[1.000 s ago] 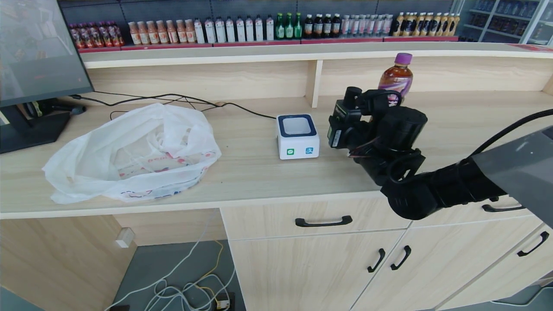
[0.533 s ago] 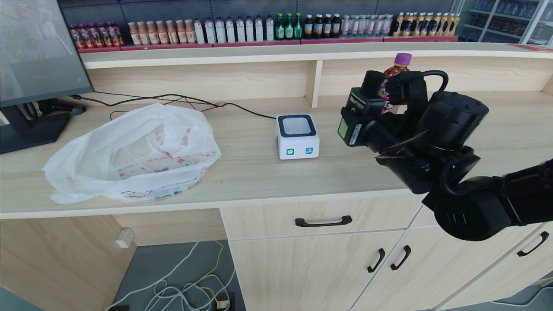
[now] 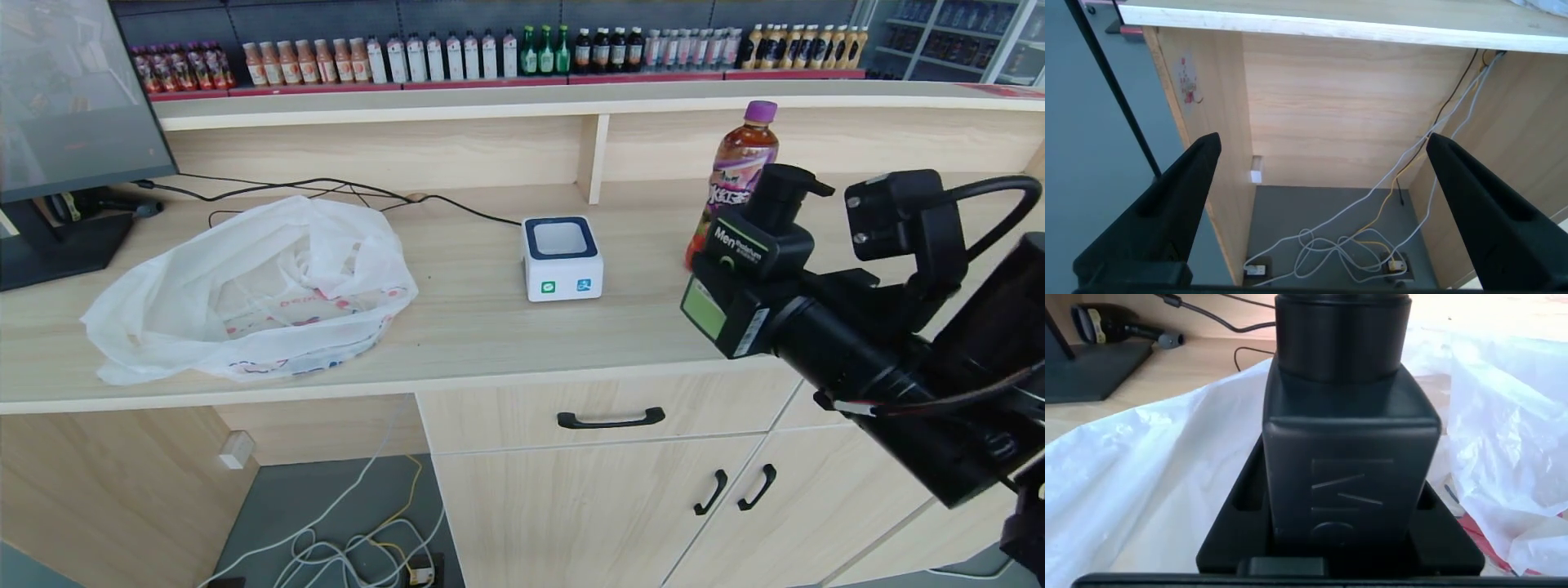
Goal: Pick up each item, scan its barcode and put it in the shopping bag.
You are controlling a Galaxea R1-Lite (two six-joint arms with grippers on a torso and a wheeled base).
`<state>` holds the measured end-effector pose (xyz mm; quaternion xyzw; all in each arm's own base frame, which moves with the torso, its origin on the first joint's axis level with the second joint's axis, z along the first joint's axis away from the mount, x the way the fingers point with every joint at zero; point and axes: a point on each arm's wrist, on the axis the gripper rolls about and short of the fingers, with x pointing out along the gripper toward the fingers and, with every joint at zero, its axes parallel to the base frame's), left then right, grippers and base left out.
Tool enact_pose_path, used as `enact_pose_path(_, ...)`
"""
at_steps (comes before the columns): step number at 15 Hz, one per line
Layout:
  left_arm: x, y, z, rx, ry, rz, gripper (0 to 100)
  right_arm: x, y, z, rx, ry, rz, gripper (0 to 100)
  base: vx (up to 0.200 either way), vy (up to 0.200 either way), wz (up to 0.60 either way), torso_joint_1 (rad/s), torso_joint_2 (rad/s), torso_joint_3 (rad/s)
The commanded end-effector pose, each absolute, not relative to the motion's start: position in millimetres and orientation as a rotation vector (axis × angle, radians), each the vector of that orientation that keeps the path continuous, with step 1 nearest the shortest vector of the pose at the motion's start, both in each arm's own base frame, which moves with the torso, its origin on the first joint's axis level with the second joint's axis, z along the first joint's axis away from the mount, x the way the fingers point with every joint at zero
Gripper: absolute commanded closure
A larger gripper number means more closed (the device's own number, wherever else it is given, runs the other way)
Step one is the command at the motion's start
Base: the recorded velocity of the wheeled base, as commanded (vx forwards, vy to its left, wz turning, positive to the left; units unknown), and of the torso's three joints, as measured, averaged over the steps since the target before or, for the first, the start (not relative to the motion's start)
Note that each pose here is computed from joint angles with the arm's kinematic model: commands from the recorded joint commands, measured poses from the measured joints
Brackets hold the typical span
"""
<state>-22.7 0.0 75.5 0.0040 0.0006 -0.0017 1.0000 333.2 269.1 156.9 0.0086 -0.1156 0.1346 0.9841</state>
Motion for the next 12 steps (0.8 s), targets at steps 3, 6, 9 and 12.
enact_pose_path(3, -22.7, 0.0, 75.5, 0.008, 0.002, -0.003, 0, 336.8, 269.8, 148.3, 0.013, -0.216, 0.271, 100, 0.0, 0.0, 0.0, 0.0, 0.0, 0.0)
enact_pose_path(6, -22.7, 0.0, 75.5, 0.008, 0.002, -0.003, 0, 338.3, 272.1, 141.4, 0.006, -0.203, 0.276, 100, 0.0, 0.0, 0.0, 0.0, 0.0, 0.0)
enact_pose_path(9, -22.7, 0.0, 75.5, 0.008, 0.002, -0.003, 0, 339.0, 272.6, 138.7, 0.006, -0.197, 0.277, 100, 0.0, 0.0, 0.0, 0.0, 0.0, 0.0)
enact_pose_path(12, -22.7, 0.0, 75.5, 0.008, 0.002, -0.003, 0, 339.2, 273.6, 133.6, 0.017, -0.182, 0.278, 100, 0.0, 0.0, 0.0, 0.0, 0.0, 0.0)
